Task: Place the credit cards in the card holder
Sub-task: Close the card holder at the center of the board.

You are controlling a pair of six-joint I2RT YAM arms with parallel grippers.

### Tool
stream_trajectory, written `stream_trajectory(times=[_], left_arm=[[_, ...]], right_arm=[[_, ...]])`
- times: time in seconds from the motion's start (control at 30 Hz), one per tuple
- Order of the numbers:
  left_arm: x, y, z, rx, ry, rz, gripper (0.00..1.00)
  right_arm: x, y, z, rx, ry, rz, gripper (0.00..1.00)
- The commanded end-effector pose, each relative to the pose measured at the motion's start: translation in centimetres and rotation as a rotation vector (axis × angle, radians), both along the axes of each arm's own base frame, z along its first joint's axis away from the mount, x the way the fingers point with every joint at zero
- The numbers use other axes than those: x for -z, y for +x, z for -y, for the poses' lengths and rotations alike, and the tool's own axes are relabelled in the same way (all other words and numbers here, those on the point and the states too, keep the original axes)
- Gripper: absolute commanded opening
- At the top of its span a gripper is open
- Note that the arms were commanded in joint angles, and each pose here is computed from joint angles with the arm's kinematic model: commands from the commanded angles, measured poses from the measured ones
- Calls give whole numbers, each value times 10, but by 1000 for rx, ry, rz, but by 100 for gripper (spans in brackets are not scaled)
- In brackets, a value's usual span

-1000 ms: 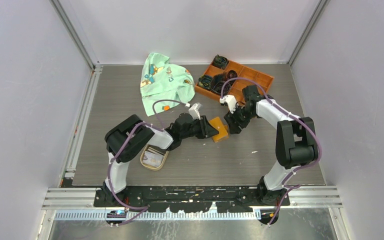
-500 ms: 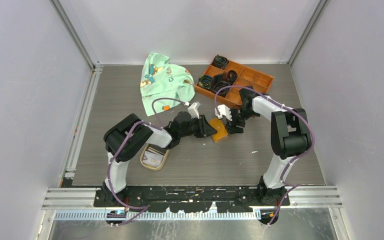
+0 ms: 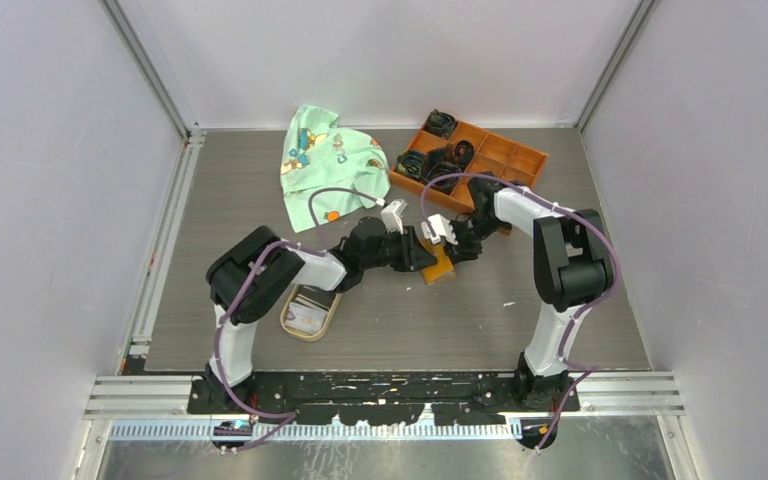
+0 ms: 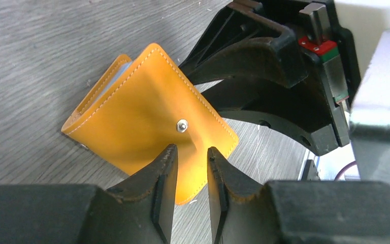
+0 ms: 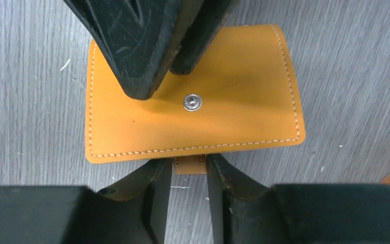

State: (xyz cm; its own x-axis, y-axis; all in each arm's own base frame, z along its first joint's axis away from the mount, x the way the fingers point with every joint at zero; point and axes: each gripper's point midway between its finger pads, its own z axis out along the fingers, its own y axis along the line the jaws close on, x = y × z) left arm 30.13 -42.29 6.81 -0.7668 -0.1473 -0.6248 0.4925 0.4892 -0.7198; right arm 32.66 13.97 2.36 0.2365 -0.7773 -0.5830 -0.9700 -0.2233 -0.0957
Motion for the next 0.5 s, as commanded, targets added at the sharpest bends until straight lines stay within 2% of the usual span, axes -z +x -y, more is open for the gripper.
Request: stream_trajectory(times=[0.0,0.23,0.37,0.47], left_arm=[[-31,14,9,29,-34,93,29],[-5,17,8,26,20,59,24],[25,17,2,2,77,-1,21],[39,15,0,-3,97,-37,19]], right_arm=[[-17,6,-11,-12,41,15,31],[-31,9,-12,53,73,46,18],[-23,9,-6,85,49,34,17],[-20,9,-1,123,43,19,22]])
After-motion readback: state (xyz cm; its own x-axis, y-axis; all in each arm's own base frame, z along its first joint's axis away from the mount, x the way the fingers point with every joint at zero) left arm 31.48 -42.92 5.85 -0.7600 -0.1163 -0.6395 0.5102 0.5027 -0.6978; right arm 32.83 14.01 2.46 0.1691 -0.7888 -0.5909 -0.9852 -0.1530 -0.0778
